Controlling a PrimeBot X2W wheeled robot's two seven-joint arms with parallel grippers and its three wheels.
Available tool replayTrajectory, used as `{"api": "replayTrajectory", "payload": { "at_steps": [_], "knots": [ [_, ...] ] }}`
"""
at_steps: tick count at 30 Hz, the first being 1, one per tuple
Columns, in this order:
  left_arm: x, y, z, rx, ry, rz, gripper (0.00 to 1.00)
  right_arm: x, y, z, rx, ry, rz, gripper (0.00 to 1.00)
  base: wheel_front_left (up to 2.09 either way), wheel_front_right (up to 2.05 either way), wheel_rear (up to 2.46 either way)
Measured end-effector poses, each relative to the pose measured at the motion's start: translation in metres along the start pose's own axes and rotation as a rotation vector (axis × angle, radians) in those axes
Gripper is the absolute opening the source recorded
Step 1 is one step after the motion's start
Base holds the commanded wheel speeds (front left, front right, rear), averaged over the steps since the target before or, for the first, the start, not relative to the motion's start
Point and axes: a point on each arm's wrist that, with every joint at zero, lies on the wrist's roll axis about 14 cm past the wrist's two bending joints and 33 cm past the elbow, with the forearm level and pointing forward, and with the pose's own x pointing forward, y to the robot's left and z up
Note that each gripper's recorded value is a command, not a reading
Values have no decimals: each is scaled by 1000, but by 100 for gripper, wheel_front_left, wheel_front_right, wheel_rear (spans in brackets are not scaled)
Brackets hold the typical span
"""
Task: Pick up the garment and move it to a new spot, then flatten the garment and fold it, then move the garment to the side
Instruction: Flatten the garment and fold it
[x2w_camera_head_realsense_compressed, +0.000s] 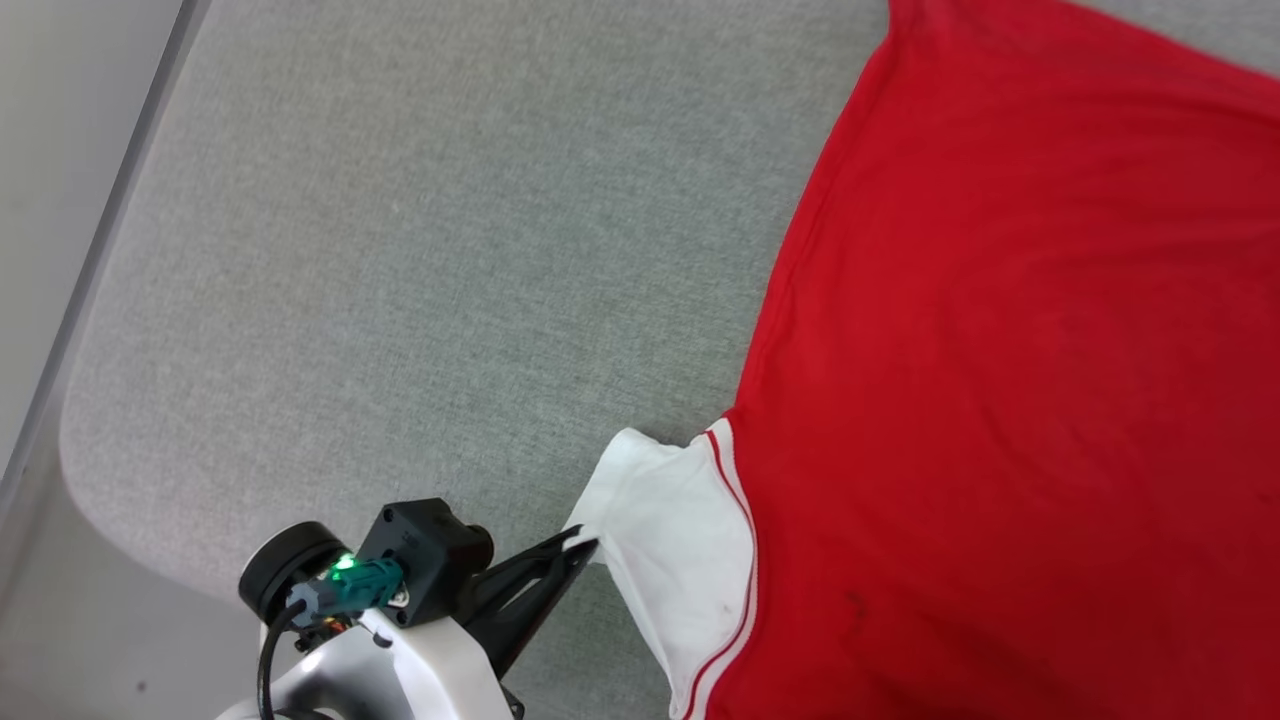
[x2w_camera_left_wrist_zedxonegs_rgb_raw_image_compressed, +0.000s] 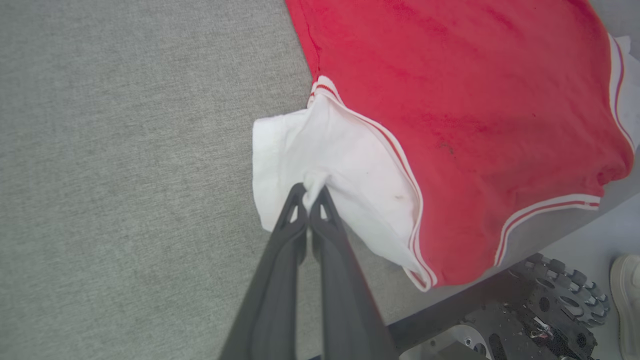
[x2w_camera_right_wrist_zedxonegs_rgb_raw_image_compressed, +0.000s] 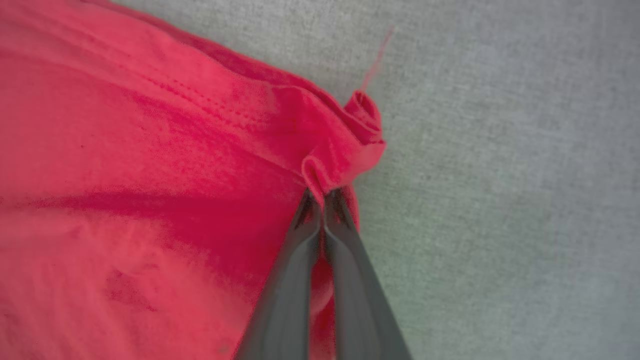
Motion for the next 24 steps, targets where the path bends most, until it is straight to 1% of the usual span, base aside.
{"api": "replayTrajectory", "payload": {
  "at_steps": [7,13,20,24],
  "knots": [
    [-8,-4,5,15,-32,-8,0,-27,-14,-33,2,-1,-19,0,0,0,0],
    [-18,-12,7,8,-69,-21,0,-54,-26,-72,44,-1,-29,0,0,0,0],
    [-27,-21,12,23,-124,-41,0,-89,-44,-125,69,-7,-61,0,0,0,0],
    [-31,-29,14,20,-157,-62,0,-106,-53,-159,107,-14,-68,0,0,0,0]
  ]
}}
